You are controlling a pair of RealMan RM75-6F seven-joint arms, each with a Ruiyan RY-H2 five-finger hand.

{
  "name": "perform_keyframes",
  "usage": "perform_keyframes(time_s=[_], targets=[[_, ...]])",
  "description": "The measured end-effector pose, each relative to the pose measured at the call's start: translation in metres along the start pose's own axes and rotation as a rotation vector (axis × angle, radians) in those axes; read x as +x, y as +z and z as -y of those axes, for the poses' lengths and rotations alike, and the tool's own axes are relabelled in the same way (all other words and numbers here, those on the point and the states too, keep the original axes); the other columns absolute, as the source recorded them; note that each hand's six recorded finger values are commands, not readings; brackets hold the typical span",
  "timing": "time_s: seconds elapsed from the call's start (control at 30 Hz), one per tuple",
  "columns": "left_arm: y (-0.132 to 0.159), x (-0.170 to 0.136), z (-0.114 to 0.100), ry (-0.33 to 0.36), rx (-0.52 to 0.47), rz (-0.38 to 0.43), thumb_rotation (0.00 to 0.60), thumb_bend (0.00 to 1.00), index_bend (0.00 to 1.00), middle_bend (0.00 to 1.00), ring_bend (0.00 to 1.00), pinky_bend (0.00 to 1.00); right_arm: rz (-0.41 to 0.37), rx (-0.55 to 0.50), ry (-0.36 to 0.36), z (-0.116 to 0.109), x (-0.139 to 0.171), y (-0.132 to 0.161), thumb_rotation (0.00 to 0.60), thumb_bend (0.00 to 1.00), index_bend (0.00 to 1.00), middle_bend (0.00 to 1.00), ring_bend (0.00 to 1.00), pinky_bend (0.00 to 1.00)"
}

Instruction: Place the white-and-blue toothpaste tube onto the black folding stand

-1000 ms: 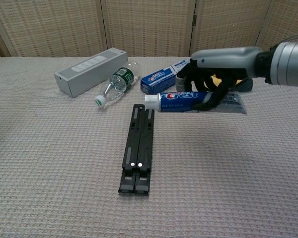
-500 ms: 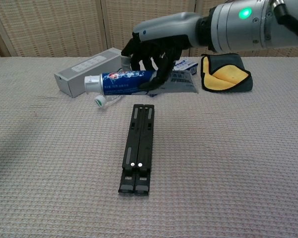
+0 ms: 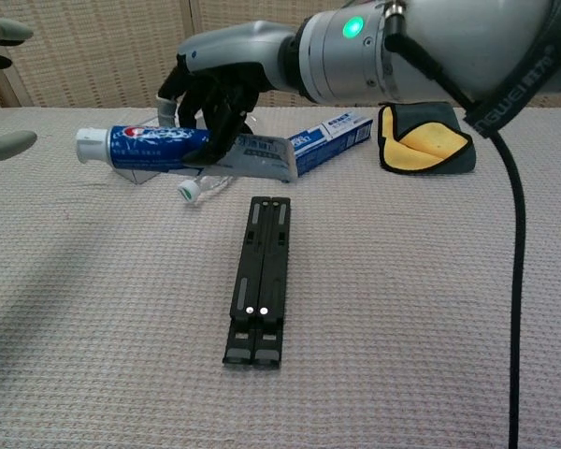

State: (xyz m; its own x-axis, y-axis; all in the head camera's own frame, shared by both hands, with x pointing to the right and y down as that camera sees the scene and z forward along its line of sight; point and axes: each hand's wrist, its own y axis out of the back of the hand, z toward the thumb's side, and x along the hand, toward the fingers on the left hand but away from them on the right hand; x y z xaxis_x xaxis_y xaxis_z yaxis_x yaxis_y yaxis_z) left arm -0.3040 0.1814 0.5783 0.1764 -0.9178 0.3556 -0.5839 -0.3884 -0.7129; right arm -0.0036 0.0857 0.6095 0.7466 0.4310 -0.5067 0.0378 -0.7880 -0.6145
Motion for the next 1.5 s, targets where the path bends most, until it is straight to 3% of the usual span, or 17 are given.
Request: perform_keyframes(time_s=[0.5, 1.5], targets=[[0.007, -0.001, 0.015, -0.001, -0.001, -0.006, 0.6, 0.35, 0.0, 0.0, 0.0, 0.0, -0.004, -0.022, -0.017, 0.001, -0.007, 0.014, 0.6, 0.8, 0.85, 0.71, 0.76, 0.66], [-0.006, 0.007, 0.015, 0.029, 0.016, -0.062, 0.6, 0.36, 0.0, 0.0, 0.0, 0.0, -0.009, -0.032, -0.001, 0.005, -0.008, 0.012, 0.6, 0.8, 0.86, 0.73, 0.77, 0.66]])
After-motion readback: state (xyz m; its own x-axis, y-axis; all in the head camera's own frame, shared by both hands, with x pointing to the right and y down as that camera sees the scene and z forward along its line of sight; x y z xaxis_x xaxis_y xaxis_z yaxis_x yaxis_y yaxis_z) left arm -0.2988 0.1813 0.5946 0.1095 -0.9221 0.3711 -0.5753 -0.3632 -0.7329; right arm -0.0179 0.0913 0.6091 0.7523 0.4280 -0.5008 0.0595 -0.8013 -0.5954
